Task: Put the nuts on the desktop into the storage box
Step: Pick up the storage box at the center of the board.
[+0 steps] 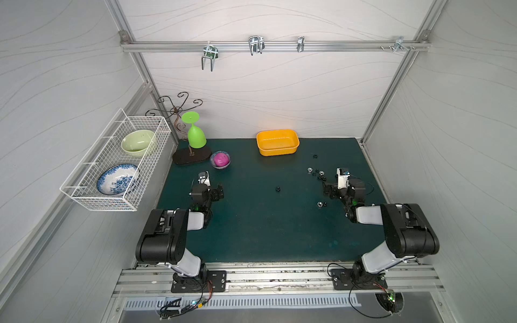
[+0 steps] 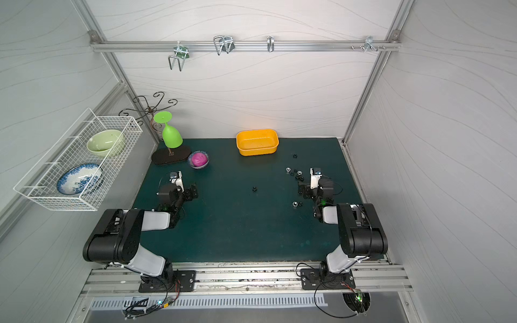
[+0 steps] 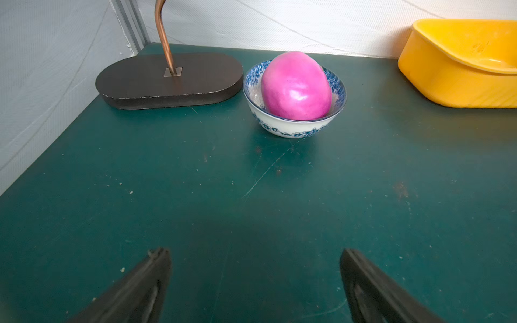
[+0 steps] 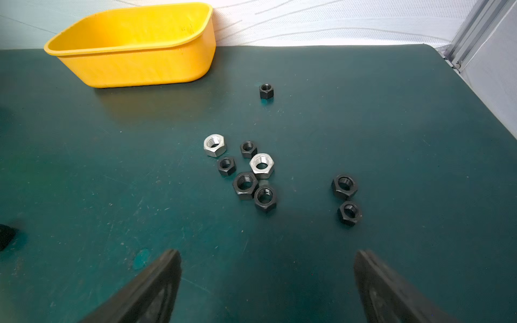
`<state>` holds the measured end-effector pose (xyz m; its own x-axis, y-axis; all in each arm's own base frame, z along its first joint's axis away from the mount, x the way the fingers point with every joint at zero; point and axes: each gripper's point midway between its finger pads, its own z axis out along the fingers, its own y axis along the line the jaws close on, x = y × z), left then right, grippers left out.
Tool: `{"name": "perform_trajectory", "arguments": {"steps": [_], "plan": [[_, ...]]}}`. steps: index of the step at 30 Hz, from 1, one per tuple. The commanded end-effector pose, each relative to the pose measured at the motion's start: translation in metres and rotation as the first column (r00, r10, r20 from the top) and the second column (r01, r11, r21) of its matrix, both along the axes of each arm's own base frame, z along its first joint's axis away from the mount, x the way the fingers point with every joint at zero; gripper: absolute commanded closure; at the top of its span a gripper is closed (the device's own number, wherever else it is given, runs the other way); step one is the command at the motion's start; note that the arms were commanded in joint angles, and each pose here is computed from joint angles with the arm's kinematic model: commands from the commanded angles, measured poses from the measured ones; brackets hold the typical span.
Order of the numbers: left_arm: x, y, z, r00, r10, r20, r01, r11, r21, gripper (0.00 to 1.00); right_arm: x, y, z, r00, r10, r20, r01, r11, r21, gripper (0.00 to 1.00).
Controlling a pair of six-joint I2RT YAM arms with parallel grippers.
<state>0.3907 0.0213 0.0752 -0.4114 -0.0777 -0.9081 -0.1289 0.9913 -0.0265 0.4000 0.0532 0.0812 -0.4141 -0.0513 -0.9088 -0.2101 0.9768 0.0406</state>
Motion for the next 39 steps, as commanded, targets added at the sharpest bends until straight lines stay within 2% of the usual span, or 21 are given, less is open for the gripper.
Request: {"name": "perform_trajectory", "arguments": {"steps": [1,31,34,39], "plan": [[0.01,0.004,0.015,0.999,0.014,0.053,-0.014,1.0,-0.002,0.01,0.001,-0.001,0.0,1.0,-0.006,-0.005,0.006,1.0,0.008,0.01],[0.01,0.003,0.015,0.999,0.014,0.05,-0.014,1.0,-0.002,0.01,0.0,-0.001,0.001,1.0,-0.002,-0.001,0.002,1.0,0.012,0.01],[0.01,0.003,0.015,0.999,0.014,0.051,-0.014,1.0,-0.002,0.01,0.004,-0.013,0.018,0.998,-0.069,-0.004,0.069,0.998,0.013,0.01],[0.01,-0.001,0.026,0.998,-0.015,0.059,0.015,1.0,-0.003,0.01,-0.018,-0.022,0.051,0.993,-0.106,-0.053,0.104,0.993,-0.05,0.01]]}}
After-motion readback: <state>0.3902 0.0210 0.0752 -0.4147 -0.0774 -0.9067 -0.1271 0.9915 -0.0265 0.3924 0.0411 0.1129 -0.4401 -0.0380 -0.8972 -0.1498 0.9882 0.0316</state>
